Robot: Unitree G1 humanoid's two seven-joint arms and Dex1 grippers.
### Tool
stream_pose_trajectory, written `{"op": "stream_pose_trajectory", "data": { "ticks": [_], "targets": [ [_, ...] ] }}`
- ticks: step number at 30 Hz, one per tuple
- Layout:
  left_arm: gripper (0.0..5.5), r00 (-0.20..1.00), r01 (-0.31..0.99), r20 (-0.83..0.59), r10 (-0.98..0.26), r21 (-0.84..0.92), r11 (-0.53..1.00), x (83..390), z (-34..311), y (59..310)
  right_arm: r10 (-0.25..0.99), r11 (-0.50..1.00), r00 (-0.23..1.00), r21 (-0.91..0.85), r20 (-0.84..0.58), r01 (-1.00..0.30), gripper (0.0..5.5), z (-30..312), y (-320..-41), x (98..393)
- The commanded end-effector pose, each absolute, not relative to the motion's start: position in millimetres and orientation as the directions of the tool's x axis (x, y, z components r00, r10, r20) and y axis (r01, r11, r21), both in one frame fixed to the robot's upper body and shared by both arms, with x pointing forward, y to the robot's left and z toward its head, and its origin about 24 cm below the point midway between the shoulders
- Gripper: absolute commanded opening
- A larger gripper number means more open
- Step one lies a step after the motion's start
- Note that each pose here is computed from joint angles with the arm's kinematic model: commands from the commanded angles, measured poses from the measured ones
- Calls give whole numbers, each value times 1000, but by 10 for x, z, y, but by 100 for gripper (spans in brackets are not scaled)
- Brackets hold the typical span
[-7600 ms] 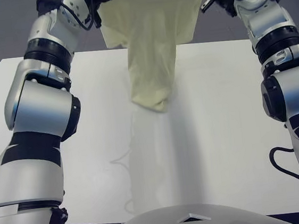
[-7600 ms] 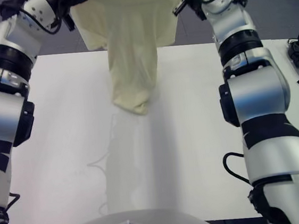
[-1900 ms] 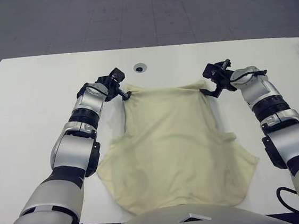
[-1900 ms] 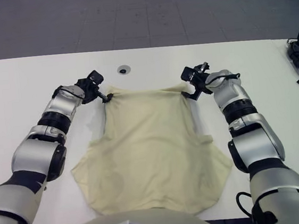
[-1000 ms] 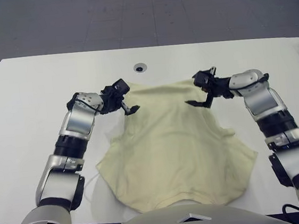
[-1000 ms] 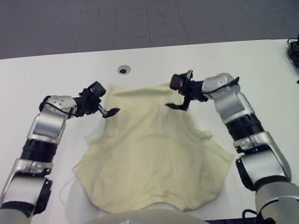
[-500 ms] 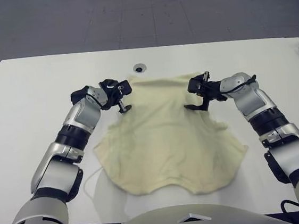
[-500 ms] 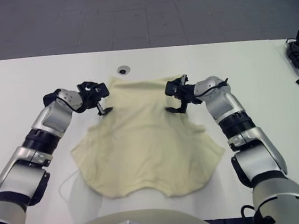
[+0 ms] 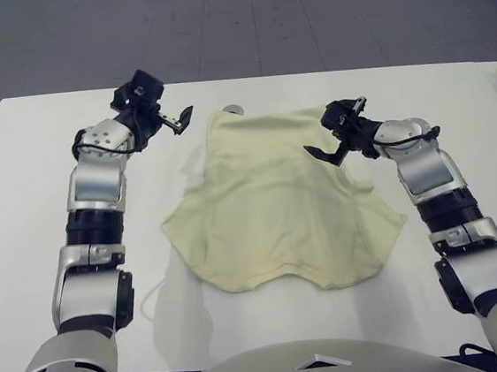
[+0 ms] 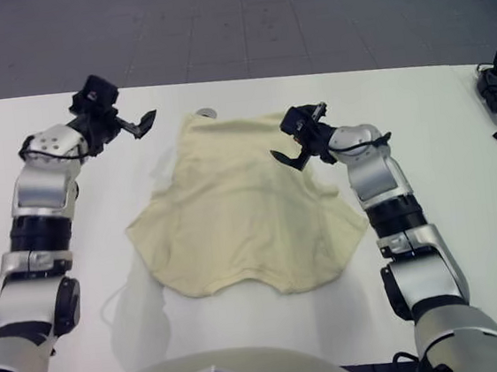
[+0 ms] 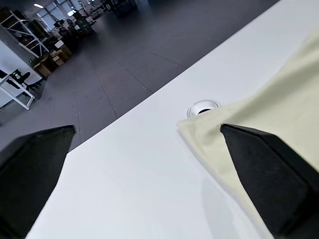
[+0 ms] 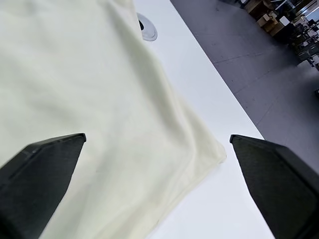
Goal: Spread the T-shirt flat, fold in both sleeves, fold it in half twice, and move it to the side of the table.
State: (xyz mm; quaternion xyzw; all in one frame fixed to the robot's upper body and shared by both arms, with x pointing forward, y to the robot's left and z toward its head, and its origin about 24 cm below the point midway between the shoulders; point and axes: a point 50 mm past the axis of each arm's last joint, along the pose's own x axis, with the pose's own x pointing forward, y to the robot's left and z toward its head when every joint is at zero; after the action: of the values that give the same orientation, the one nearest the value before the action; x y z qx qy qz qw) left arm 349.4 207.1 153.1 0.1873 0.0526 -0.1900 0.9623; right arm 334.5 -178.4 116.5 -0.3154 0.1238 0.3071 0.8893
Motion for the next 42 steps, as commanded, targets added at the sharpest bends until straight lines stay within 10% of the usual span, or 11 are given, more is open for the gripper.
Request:
{"op": "stream_pose_trajectory", "data": {
  "ticks": [1,7,18,42],
  "targets": [
    [540,938,164,-301,-173,-57,985,2092,1226,2516,326,887,913,-253,-246,-385,540,1232,-1933,2341],
    [540,821,129,-537,-195,-158,979,1576,1027,2586,192,976,954,-57,-231,-211,540,1220,-1858,1874],
    [540,700,150,-646,-305,-284,947,1570,668,2376,198,978,949,-11,-246,-207,540,1336,-1771,1952],
    [102,761,146,-571,-308,-312,939,1993,584,2333,271,959,927,-13,-258,-284,540,1350,-1681,2139]
  ]
}}
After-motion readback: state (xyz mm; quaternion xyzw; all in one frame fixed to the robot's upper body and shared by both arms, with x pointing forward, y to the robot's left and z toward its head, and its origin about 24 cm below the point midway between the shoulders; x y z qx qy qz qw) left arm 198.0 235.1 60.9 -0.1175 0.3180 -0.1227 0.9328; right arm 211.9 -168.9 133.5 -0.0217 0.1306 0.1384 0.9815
